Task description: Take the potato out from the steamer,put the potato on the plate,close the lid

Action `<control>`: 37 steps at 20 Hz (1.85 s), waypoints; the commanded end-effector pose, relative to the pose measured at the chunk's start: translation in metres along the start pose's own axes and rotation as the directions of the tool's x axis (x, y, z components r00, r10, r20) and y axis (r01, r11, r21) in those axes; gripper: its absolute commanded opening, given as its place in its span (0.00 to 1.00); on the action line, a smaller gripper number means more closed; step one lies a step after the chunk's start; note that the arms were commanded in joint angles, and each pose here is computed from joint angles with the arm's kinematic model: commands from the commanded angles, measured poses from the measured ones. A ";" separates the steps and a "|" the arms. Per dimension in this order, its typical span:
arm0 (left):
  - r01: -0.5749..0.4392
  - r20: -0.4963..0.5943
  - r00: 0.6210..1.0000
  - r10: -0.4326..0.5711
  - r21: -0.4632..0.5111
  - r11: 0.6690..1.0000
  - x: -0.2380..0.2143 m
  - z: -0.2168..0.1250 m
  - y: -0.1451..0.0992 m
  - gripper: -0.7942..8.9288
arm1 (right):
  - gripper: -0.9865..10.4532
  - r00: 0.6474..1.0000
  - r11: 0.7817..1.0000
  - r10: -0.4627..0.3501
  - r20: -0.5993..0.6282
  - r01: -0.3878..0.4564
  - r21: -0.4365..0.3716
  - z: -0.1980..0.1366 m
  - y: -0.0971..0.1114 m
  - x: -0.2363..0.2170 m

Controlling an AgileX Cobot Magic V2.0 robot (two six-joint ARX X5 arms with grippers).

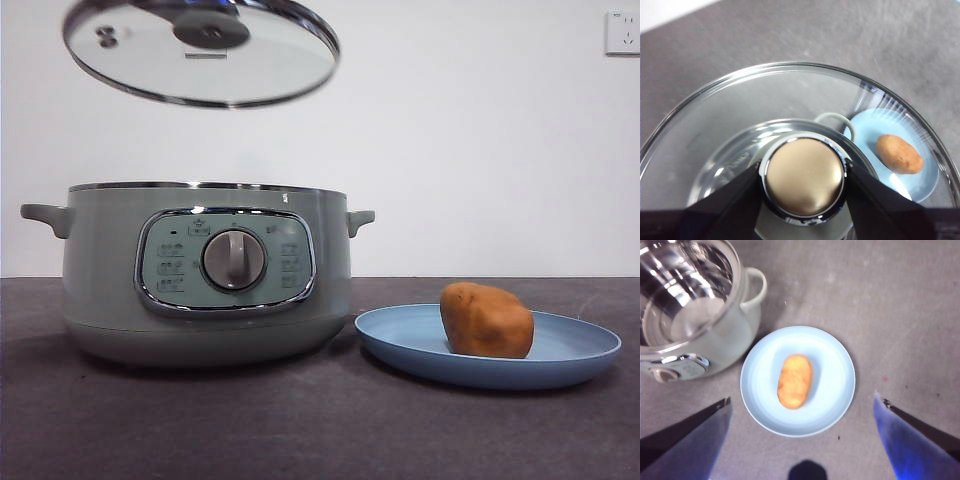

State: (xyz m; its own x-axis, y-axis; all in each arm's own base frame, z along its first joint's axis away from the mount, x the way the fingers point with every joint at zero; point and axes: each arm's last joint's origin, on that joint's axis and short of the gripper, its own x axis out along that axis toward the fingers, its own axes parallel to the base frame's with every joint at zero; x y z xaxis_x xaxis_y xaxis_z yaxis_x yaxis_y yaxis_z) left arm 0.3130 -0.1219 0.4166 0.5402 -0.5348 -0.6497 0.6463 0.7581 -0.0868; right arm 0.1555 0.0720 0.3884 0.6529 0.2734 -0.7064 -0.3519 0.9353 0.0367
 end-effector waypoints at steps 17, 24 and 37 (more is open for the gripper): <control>-0.099 -0.170 0.981 0.094 -0.020 0.995 0.098 -0.085 0.005 0.07 | 0.50 1.000 1.000 -0.005 -0.014 0.005 0.007 -0.001 0.000 0.001; -0.152 -0.221 0.964 0.146 -0.012 0.988 0.100 -0.094 0.006 0.07 | 0.50 1.000 1.000 -0.005 -0.013 0.005 0.008 -0.001 0.000 0.001; -0.146 -0.125 0.983 0.138 -0.060 0.987 0.076 -0.059 0.004 0.47 | 0.50 1.000 1.000 -0.004 -0.013 0.004 0.007 -0.001 0.000 0.001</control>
State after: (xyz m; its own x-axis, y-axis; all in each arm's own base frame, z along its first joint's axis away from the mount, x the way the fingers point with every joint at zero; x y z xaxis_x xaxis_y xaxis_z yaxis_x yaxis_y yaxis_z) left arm 0.3223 -0.1397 0.3172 0.5288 -0.3767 -0.7606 0.5499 0.8347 -0.0311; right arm 0.1548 0.0716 0.3876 0.6456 0.2697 -0.7145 -0.3507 0.9358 0.0364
